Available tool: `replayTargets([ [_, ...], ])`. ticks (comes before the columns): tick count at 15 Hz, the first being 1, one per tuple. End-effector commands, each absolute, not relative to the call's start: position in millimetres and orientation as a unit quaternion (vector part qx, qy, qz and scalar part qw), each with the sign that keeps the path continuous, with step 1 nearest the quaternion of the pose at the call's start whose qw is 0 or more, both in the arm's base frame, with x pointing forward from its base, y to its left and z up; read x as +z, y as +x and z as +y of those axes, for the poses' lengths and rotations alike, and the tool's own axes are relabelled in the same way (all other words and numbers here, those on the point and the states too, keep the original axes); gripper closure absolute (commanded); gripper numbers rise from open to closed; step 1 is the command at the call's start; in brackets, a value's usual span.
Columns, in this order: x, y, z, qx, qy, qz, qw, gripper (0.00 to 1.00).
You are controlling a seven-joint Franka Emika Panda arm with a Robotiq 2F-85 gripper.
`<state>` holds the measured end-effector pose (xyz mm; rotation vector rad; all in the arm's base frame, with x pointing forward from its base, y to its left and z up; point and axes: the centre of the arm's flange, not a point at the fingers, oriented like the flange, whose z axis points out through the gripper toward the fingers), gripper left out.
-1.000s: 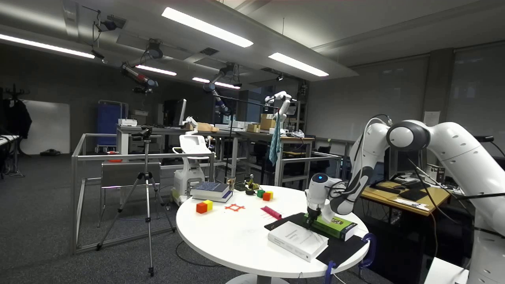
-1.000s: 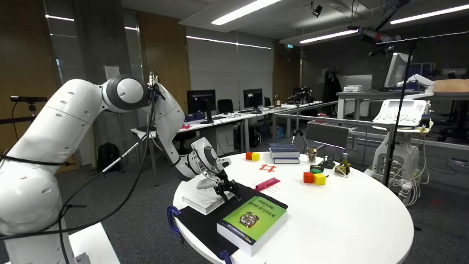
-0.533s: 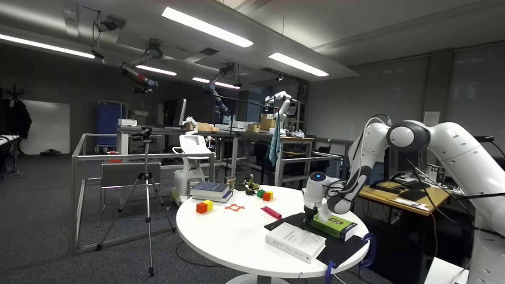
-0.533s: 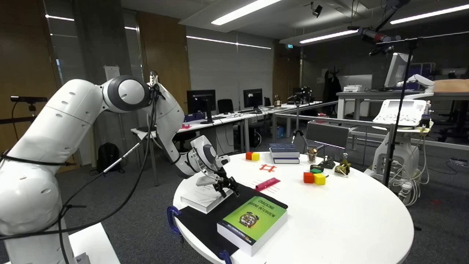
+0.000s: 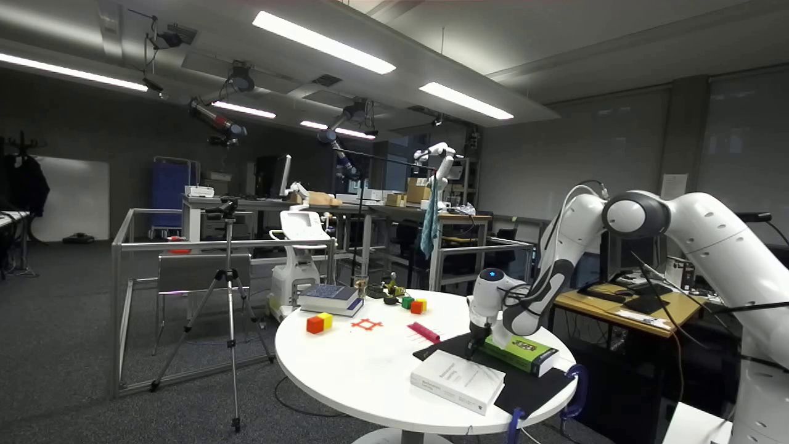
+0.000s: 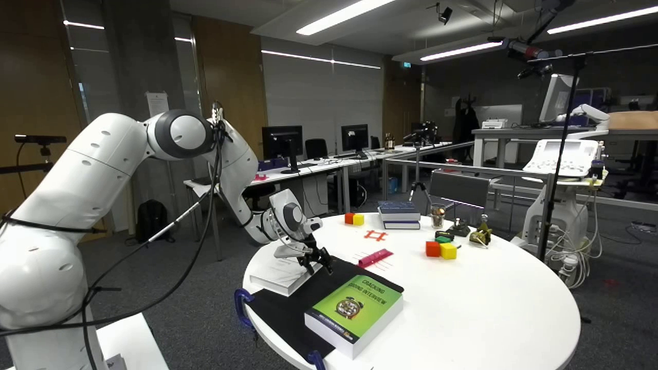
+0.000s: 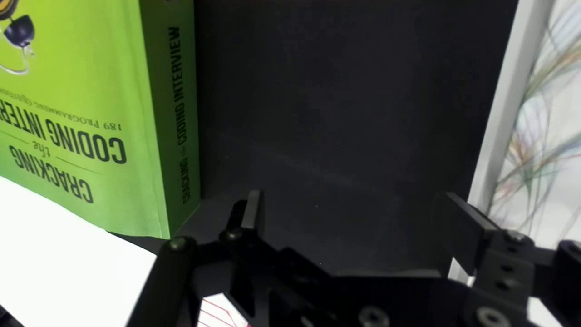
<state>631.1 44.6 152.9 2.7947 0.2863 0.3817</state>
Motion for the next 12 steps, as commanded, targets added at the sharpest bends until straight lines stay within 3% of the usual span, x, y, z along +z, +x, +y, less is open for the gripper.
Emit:
replayTargets([
  [1,155.4,641.2,51.8,0.123,0.977,0.101,0.142,0.0],
  [12,158.7,637.1,59.1,0.104,0.983,0.095,0.116,0.0],
])
